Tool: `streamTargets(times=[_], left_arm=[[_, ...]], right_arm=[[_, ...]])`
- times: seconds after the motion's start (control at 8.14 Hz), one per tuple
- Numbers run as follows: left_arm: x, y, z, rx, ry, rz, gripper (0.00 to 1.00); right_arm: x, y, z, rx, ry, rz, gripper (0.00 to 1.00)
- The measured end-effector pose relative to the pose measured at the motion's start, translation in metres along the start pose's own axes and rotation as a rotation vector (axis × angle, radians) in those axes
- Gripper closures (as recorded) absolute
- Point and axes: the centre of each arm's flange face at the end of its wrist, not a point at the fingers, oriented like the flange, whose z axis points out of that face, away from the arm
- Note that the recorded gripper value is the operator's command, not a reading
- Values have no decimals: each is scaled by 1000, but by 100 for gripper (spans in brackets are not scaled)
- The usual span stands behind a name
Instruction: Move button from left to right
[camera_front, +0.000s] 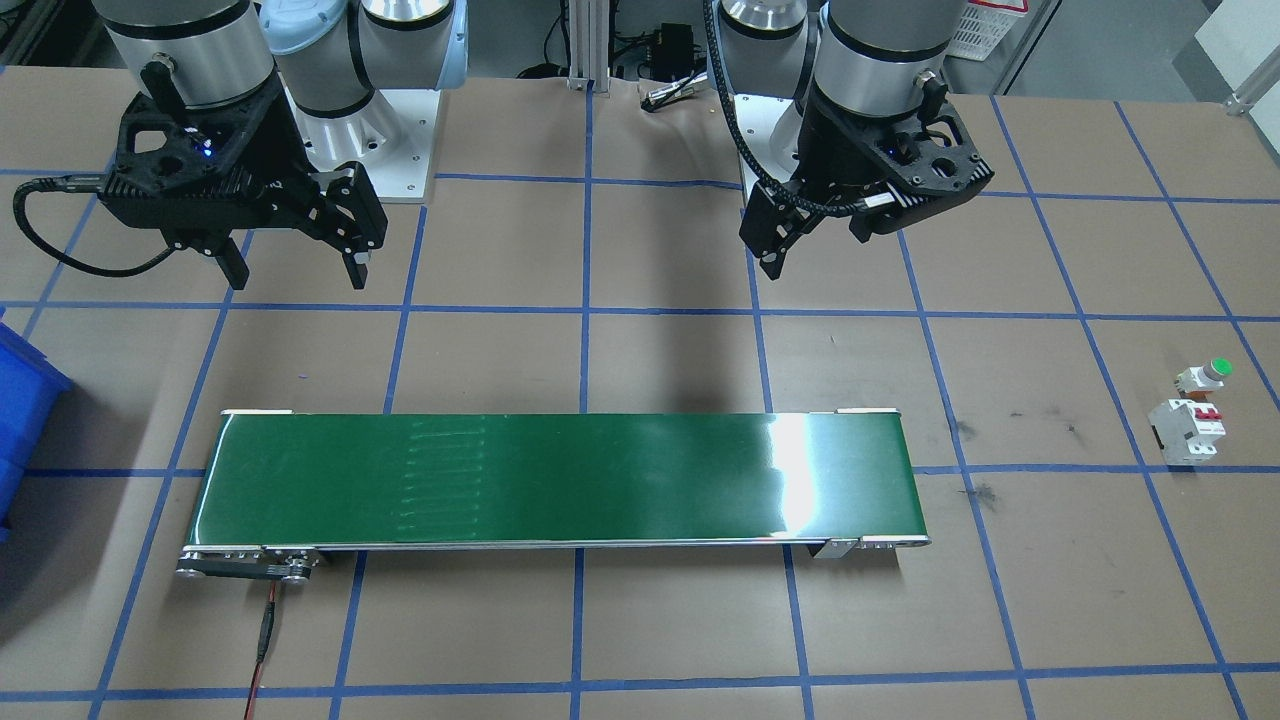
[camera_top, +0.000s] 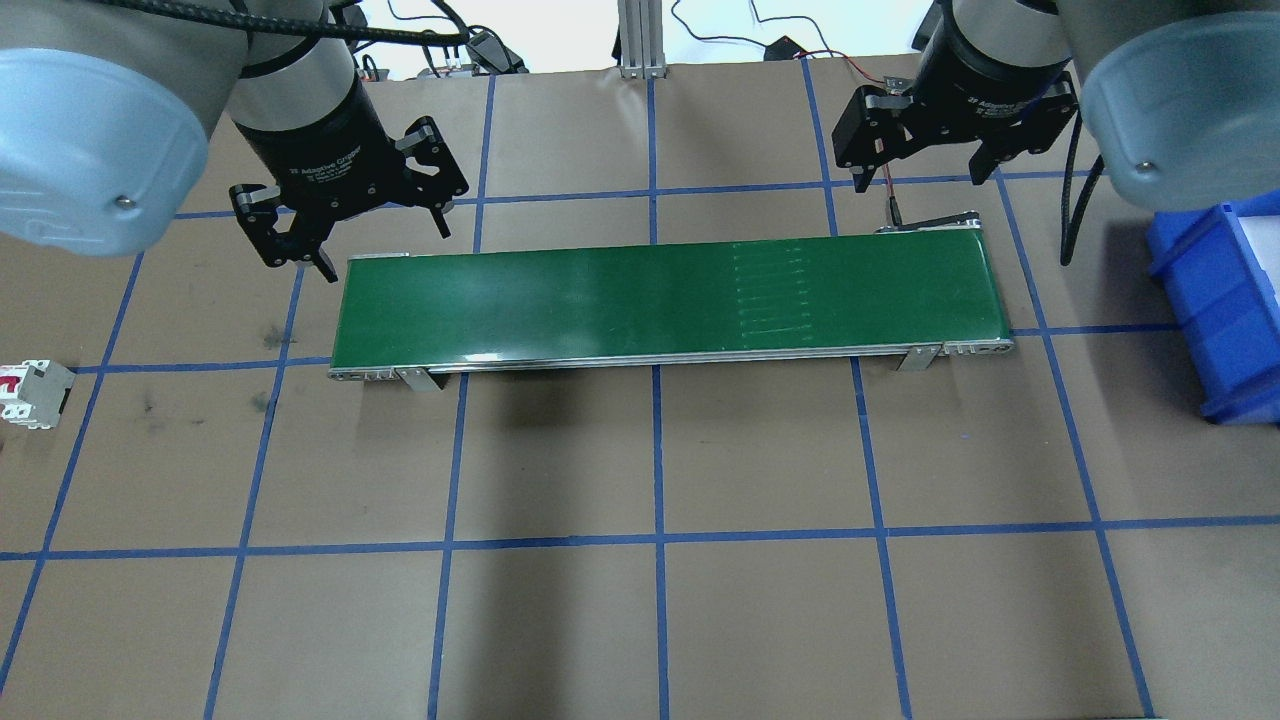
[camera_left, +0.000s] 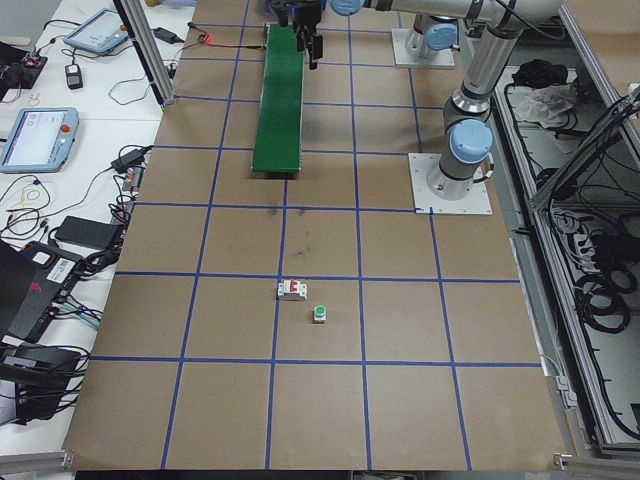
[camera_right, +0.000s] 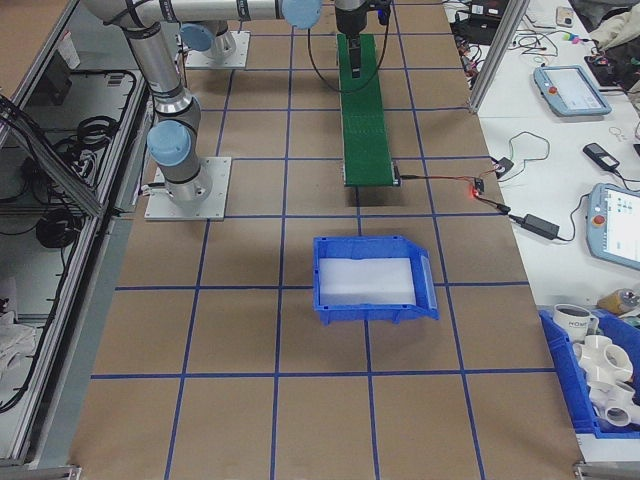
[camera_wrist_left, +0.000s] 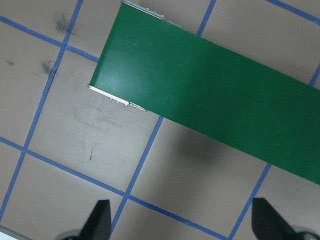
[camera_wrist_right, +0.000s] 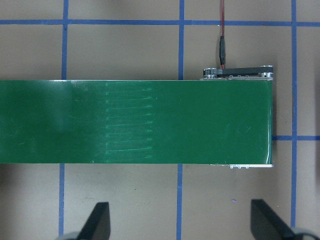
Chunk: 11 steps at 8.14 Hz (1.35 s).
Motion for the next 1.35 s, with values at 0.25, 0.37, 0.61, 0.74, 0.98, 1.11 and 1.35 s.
streamTargets(times=[0.25, 0.37, 0.61, 0.74, 0.98, 1.11, 1.35], left_arm=[[-7, -5, -1, 0, 1, 69, 0], [-16, -13, -1, -1, 1, 107, 0], [-41, -30, -2, 1, -3, 199, 0], [-59, -40, -5, 6, -5, 245, 0], [-116, -63, -12, 9, -11, 321, 0], [-150, -76, -12, -5, -16, 356, 0], [-231, -103, -7, -38, -27, 424, 0]], right_arm=[[0, 0, 0, -1, 0, 0, 0], [0, 0, 0, -1, 0, 0, 0], [0, 0, 0, -1, 0, 0, 0], [0, 0, 0, -1, 0, 0, 0], [0, 0, 0, 0, 0, -2, 0], [0, 0, 0, 0, 0, -2, 0], [0, 0, 0, 1, 0, -1, 0]])
